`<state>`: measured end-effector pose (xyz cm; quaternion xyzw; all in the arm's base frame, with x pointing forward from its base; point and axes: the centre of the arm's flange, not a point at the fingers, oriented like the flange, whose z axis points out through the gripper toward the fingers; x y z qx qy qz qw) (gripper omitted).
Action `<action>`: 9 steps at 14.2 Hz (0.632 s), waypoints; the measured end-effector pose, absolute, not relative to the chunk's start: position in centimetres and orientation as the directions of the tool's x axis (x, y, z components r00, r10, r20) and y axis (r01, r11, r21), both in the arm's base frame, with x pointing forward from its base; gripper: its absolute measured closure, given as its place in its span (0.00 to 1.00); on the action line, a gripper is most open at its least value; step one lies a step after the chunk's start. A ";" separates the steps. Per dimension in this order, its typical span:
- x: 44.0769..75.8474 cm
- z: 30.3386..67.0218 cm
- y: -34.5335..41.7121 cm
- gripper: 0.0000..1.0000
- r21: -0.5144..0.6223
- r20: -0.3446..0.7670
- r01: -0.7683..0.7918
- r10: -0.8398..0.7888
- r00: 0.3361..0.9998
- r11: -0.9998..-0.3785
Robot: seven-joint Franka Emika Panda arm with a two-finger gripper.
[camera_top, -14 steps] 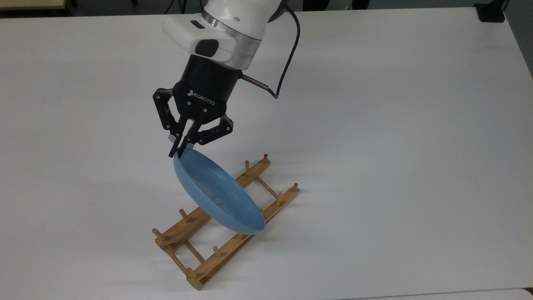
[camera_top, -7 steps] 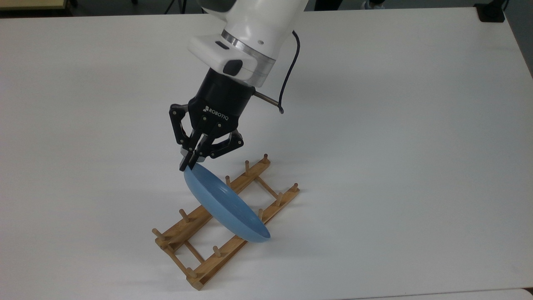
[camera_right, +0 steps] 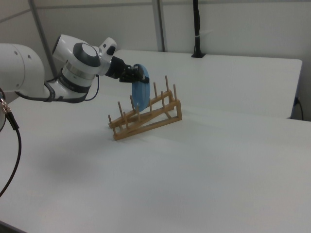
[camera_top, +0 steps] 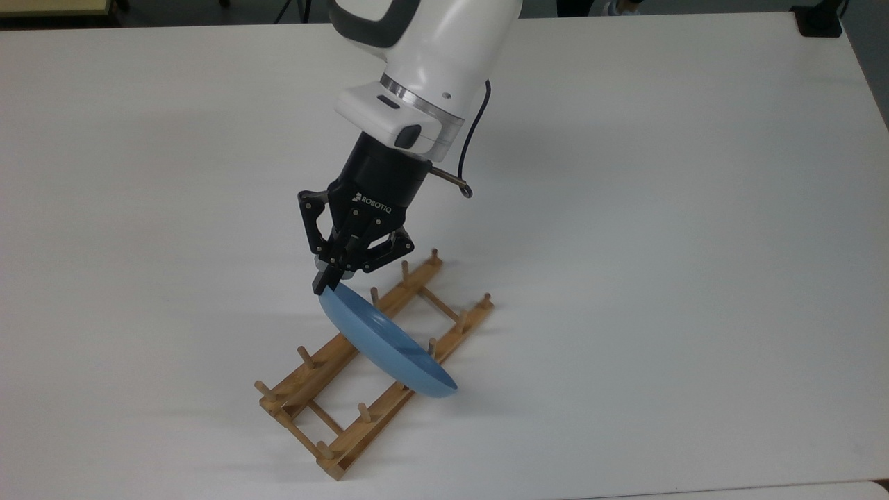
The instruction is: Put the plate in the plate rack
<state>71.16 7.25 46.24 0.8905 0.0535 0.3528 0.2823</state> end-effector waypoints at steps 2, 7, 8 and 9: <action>70.8 45.1 7.4 0.90 0.559 0.579 -0.081 0.318 0.751 -0.825; 70.7 45.3 7.3 0.57 0.544 0.594 -0.103 0.295 0.749 -0.833; 70.7 45.9 7.2 0.47 0.532 0.608 -0.118 0.282 0.742 -0.838; 70.5 46.7 7.2 0.36 0.510 0.624 -0.135 0.257 0.738 -0.850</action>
